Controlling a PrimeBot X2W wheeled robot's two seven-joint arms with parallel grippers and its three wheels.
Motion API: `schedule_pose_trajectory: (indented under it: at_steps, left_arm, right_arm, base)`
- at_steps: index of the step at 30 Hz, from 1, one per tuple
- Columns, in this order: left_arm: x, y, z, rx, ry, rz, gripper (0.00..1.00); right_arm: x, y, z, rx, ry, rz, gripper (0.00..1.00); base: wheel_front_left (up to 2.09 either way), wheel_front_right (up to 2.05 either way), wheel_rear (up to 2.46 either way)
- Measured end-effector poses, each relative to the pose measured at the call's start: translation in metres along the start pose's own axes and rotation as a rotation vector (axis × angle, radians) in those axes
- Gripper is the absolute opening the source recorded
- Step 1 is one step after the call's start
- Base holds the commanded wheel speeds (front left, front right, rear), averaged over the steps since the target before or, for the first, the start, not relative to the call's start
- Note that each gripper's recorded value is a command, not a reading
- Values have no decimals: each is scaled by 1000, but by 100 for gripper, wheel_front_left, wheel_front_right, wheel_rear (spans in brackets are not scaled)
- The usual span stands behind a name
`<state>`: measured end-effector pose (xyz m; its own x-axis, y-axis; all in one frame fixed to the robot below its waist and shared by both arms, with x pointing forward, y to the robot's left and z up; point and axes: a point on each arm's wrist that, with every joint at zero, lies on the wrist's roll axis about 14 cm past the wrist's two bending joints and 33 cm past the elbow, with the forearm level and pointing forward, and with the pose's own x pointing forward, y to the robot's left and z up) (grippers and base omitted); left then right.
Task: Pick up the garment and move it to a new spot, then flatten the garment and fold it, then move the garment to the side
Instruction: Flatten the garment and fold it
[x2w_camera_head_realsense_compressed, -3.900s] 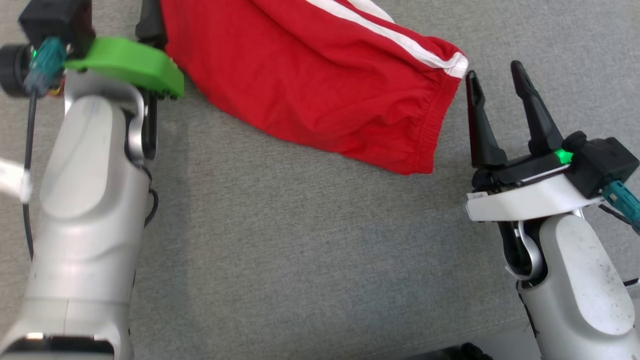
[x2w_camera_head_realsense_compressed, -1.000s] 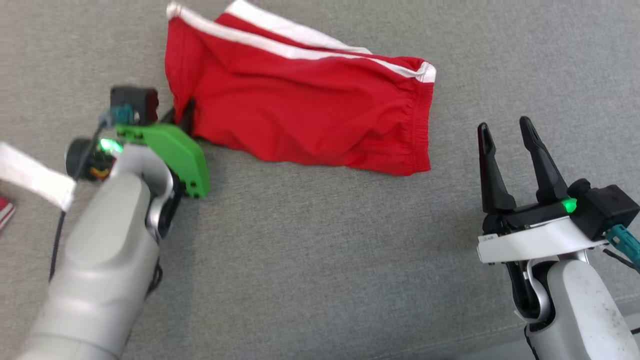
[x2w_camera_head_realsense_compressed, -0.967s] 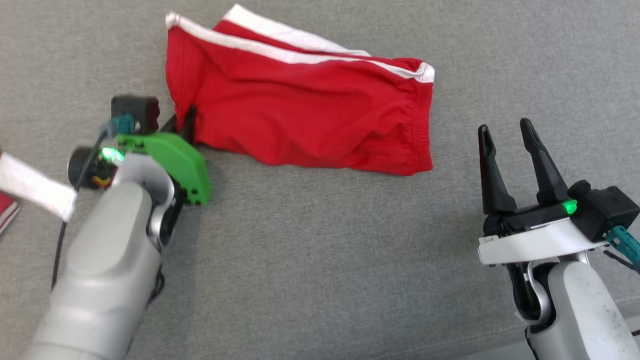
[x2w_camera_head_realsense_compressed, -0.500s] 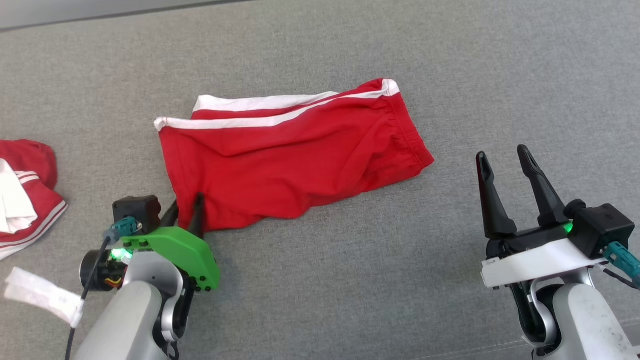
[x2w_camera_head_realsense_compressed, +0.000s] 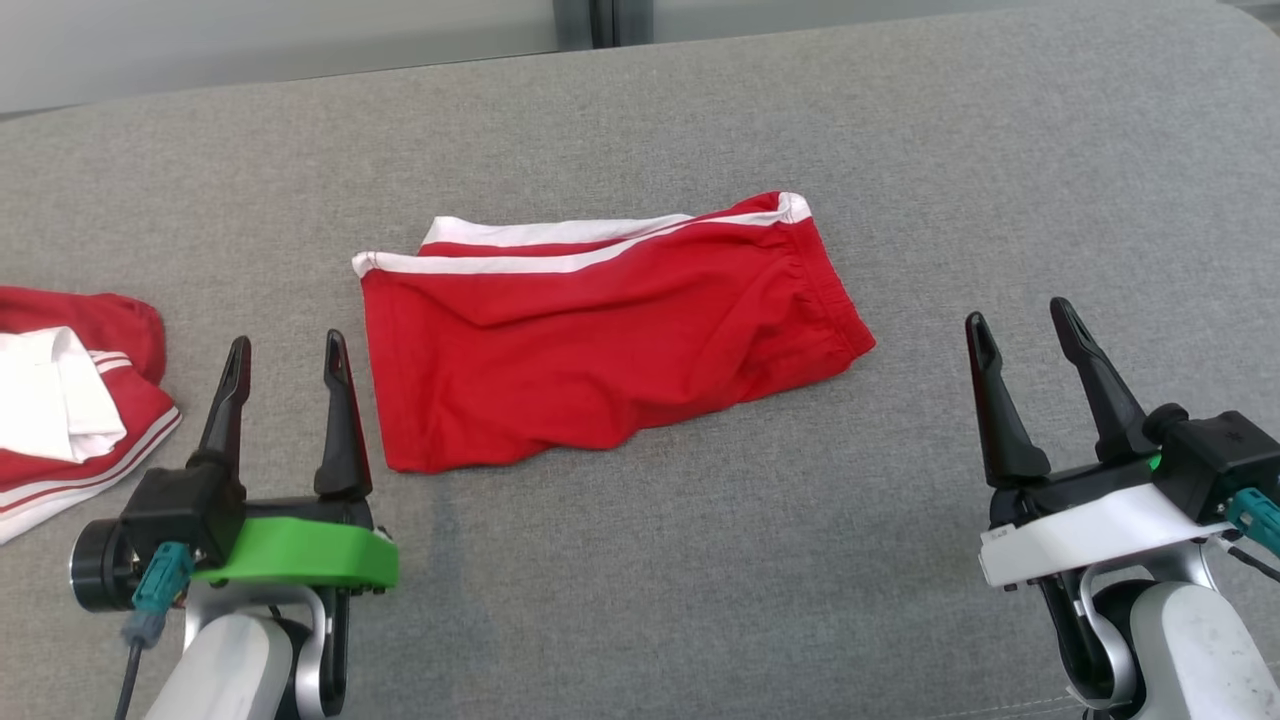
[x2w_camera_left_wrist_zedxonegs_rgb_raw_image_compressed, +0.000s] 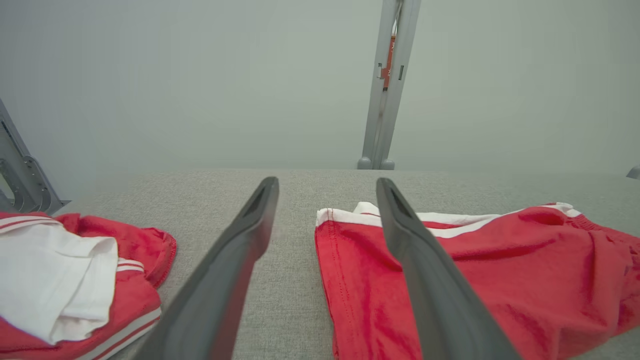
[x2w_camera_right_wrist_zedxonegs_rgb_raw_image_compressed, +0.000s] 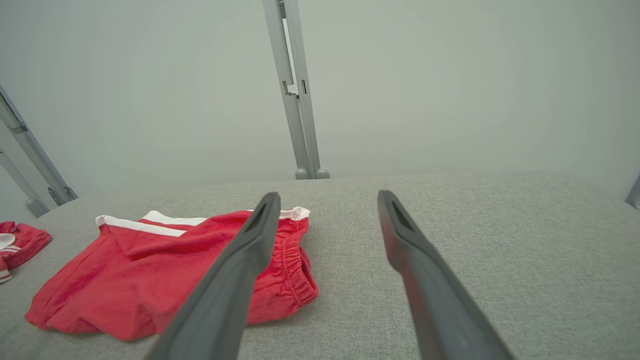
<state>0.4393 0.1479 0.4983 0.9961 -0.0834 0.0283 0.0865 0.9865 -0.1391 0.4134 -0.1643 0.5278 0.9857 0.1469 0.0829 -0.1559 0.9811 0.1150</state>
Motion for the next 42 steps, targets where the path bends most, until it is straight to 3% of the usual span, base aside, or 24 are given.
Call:
schedule_pose_trajectory:
  at_steps: [13,21,33,40,41,42]
  left_arm:
    - [-11,4,4,5,-1,-7,100]
    - [4,4,7,0,-24,-15,100]
    - [31,14,-6,26,-26,-7,100]
    - [26,26,-13,40,-10,27,100]
    - [26,27,-13,42,-11,31,100]
    - [26,28,-12,44,-12,32,100]
  right_arm:
    - [2,-2,-4,-1,23,-5,100]
    - [18,-3,-27,-16,89,25,100]
    - [70,33,-119,33,296,169,100]
    - [77,38,-165,70,419,173,100]
    - [78,40,-167,78,418,174,87]
    - [78,41,-167,88,417,174,44]
  base:
    - [0,0,0]
    - [0,0,0]
    - [0,0,0]
    - [0,0,0]
    - [0,0,0]
    - [0,0,0]
